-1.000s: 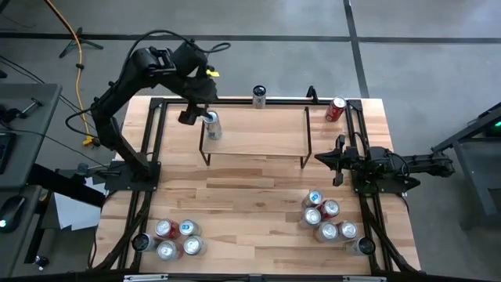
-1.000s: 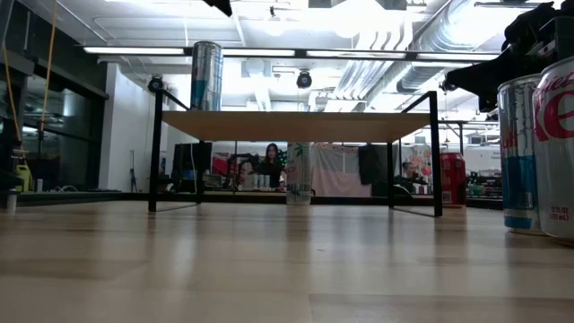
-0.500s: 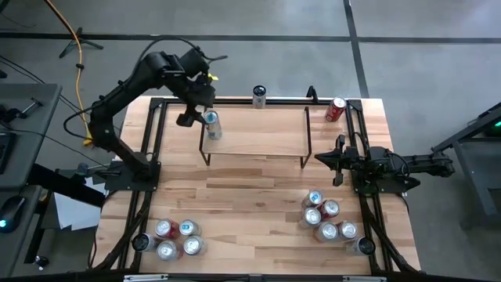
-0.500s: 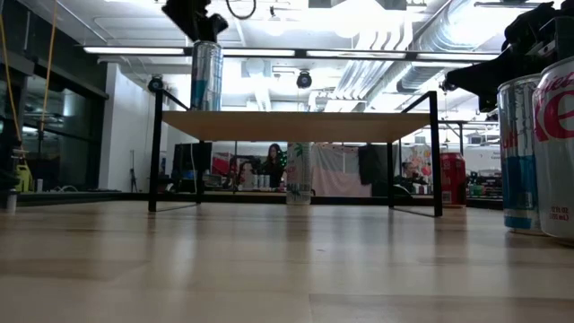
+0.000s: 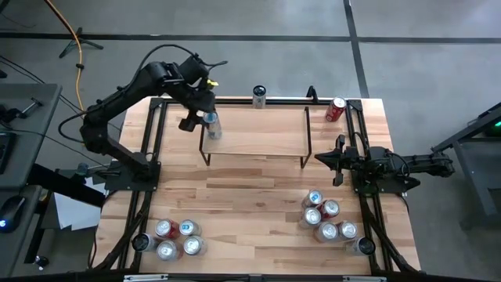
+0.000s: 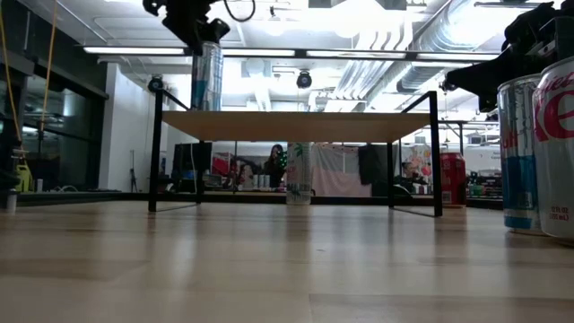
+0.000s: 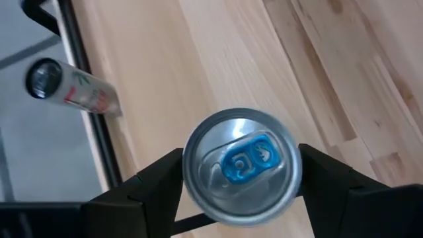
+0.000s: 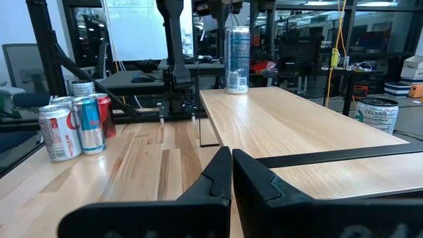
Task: Place canned beverage on shelf
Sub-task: Put the top blue soda can on the shelf
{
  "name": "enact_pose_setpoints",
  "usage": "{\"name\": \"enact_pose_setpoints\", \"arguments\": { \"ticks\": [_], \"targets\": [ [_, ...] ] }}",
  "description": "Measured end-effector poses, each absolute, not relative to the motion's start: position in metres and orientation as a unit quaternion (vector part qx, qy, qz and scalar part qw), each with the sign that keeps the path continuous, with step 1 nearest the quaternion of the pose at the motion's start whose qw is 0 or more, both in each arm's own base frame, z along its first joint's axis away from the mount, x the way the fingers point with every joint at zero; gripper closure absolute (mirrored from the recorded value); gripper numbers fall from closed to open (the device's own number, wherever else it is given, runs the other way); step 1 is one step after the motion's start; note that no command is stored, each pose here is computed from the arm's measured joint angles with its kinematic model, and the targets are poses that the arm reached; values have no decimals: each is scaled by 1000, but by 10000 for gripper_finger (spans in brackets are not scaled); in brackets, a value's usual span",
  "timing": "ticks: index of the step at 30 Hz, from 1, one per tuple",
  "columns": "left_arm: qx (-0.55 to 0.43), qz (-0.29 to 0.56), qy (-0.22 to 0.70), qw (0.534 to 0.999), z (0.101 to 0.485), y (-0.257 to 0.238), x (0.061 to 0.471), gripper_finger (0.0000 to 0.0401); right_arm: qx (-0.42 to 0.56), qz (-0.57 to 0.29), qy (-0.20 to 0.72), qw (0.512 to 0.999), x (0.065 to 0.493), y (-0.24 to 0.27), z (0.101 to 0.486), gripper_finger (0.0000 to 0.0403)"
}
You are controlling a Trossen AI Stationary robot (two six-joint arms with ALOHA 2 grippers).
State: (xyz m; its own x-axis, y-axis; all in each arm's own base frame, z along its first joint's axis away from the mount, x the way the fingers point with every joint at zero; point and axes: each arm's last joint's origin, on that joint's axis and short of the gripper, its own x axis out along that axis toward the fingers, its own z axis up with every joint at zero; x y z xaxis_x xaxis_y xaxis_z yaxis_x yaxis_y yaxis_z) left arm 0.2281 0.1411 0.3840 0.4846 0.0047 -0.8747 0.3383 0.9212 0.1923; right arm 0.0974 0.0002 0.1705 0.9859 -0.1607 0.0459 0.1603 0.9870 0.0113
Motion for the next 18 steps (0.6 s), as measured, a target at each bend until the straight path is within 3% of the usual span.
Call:
{"name": "enact_pose_setpoints", "arguments": {
  "ticks": [11,18],
  "targets": [
    [117,-65,512,849,378,142,229,172,4,-80,-23,996,97,0,170,402],
    [132,-37,524,841,378,144,229,172,4,-81,-23,996,97,0,170,402]
  ]
}}
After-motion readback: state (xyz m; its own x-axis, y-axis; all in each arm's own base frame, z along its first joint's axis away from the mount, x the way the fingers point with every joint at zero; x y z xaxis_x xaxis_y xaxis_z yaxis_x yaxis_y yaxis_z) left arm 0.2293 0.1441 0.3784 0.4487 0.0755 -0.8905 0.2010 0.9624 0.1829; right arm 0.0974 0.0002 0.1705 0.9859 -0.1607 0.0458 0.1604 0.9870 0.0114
